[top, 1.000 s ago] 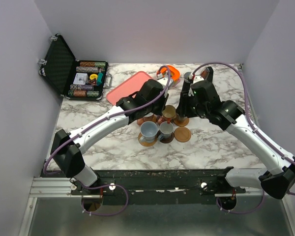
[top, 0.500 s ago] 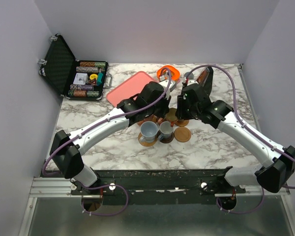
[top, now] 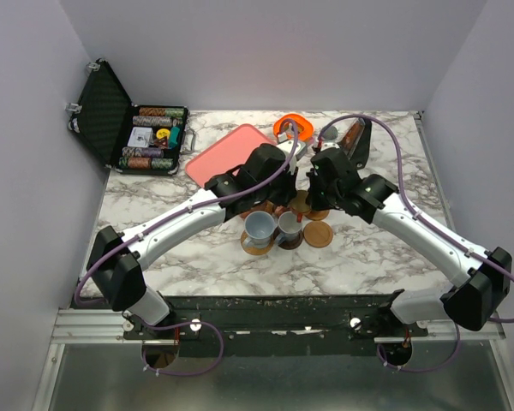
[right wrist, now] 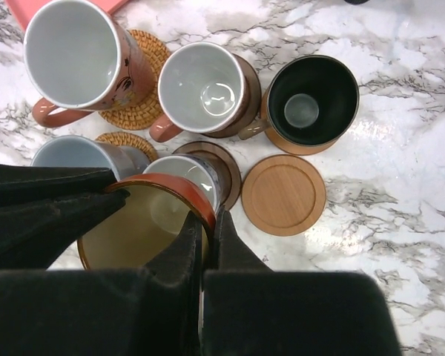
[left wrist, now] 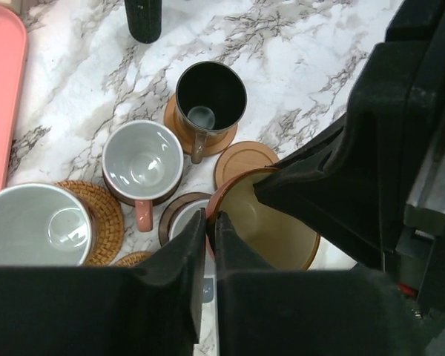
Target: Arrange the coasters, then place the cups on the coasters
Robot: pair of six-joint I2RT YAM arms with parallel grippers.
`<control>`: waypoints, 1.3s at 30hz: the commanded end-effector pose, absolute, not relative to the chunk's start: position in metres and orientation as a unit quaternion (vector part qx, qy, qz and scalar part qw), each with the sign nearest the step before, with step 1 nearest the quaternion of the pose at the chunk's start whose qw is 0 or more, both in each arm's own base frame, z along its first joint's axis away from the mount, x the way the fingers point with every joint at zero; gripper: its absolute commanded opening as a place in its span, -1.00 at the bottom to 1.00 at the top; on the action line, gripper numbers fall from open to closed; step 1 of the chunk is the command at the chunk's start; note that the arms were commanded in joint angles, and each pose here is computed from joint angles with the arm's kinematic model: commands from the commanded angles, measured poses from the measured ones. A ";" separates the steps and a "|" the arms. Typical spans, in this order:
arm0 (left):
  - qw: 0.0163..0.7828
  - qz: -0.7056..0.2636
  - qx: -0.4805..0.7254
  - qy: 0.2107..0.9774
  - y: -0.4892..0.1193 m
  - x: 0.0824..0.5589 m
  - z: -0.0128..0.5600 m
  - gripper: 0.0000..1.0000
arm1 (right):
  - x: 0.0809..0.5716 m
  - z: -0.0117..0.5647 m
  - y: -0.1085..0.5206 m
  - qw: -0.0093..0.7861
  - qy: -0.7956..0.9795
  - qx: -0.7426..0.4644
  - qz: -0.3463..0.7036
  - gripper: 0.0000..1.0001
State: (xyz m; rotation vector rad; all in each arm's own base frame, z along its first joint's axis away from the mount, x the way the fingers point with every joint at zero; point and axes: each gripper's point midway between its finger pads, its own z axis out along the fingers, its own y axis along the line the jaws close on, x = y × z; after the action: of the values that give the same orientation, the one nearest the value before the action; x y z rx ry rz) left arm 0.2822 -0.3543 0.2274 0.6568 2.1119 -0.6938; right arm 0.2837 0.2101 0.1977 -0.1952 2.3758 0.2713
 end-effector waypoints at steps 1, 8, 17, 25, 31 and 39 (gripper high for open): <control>0.429 -0.304 0.255 0.812 -0.359 0.276 0.253 -0.45 | 0.292 0.206 0.195 0.389 0.917 -0.042 0.078 -0.99; 0.518 -0.280 0.212 0.780 -0.326 0.287 0.292 0.66 | 0.294 0.235 0.167 0.422 0.905 -0.012 0.061 -0.99; 0.605 -0.224 0.129 0.753 -0.255 0.303 0.320 0.98 | 0.278 0.208 0.135 0.413 0.907 0.063 0.046 -0.99; 0.611 -0.229 0.086 0.753 -0.222 0.315 0.321 0.98 | 0.267 0.165 0.130 0.400 0.904 0.139 0.066 -0.99; 0.609 -0.233 0.085 0.753 -0.222 0.315 0.320 0.98 | 0.265 0.133 0.123 0.399 0.891 0.207 0.066 -0.99; 0.606 -0.233 0.084 0.756 -0.223 0.316 0.317 0.98 | 0.269 0.114 0.123 0.393 0.877 0.266 0.070 -0.99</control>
State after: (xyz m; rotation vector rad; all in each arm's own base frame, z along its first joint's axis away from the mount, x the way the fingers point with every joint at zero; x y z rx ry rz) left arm 0.3176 -0.2223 0.3087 0.2066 1.7764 -0.5055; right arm 0.2482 0.1199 0.1046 0.5268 2.3497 0.1269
